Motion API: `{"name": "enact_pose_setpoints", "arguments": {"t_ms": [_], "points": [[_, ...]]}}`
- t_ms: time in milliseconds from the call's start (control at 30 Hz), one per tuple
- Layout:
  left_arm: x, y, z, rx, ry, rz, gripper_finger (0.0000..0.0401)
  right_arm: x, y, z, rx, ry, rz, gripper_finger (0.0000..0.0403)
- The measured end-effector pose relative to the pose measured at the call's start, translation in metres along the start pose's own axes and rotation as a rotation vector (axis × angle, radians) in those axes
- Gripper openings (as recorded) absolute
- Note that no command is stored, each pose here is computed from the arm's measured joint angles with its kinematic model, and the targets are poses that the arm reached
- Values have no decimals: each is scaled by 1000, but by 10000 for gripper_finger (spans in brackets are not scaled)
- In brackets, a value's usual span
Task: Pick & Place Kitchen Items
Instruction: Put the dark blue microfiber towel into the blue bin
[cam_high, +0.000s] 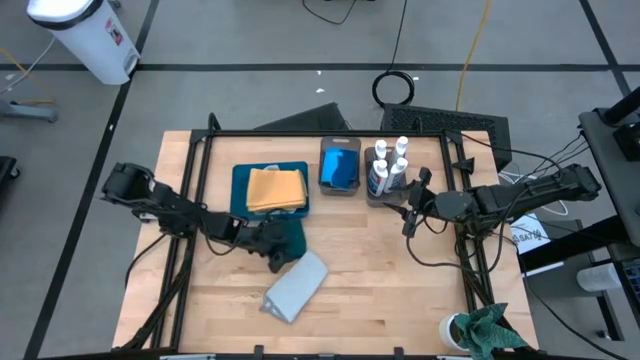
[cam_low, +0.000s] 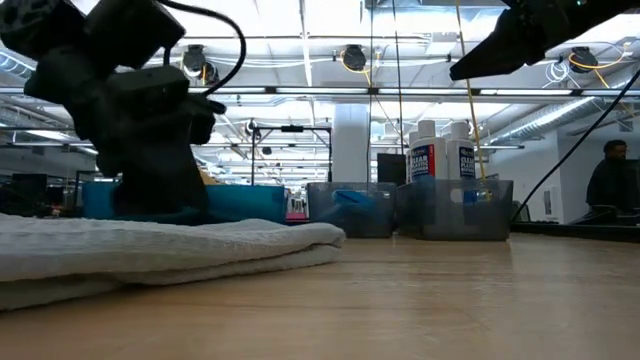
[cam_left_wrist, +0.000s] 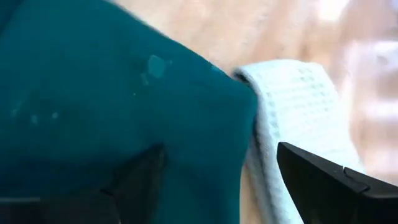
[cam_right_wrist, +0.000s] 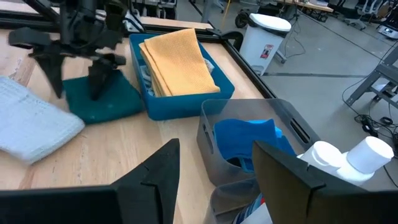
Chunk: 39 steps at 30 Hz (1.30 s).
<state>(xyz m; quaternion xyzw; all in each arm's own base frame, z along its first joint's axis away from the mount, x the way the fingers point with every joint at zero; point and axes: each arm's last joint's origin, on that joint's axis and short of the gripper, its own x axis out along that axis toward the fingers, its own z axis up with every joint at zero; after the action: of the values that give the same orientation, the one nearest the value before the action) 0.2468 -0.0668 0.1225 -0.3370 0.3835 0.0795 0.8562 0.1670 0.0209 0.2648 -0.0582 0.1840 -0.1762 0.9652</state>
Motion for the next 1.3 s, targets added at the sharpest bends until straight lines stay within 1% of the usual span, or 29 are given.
{"name": "enact_pose_setpoints", "arguments": {"t_ms": [100, 167, 267, 400, 467, 567, 700, 800, 900, 967, 1033, 1133, 1200, 1233, 1300], "points": [[5, -7, 4, 89, -68, -77, 317, 0, 0, 0, 22, -4, 1, 171], [9, -7, 8, 110, -106, -85, 317, 0, 0, 1, 29, -5, 1, 171], [20, 0, 12, 94, -73, -53, 317, 0, 0, 1, 30, -5, 1, 171], [41, 1, 25, 63, -17, -76, 317, 0, 0, 1, 34, -11, 2, 171], [52, -1, 32, 85, -12, -85, 317, 0, 0, 1, 34, -12, 2, 171], [71, -6, 42, 161, -3, -108, 317, 0, 1, 2, 46, -18, 25, 171], [89, -24, 65, 321, -43, -180, 317, 1, 3, 4, 76, -34, 86, 171], [94, -41, 83, 437, -68, -217, 317, 1, 5, 6, 85, -46, 158, 171], [85, -61, 104, 554, -73, -227, 317, 1, 9, 6, 134, -33, 243, 171], [73, -74, 118, 617, -65, -198, 317, 5, 12, 4, 193, -2, 282, 171], [63, -84, 129, 668, -36, -142, 317, 12, 19, -3, 259, 7, 305, 171], [47, -93, 136, 733, 26, -38, 317, 26, 35, -24, 351, -1, 342, 171], [34, -98, 140, 746, 58, 39, 317, 34, 45, -35, 456, 13, 366, 171], [26, -99, 142, 745, 69, 66, 317, 38, 50, -39, 489, 36, 369, 171], [13, -100, 143, 756, 70, 88, 317, 45, 60, -48, 483, 104, 389, 171]]}}
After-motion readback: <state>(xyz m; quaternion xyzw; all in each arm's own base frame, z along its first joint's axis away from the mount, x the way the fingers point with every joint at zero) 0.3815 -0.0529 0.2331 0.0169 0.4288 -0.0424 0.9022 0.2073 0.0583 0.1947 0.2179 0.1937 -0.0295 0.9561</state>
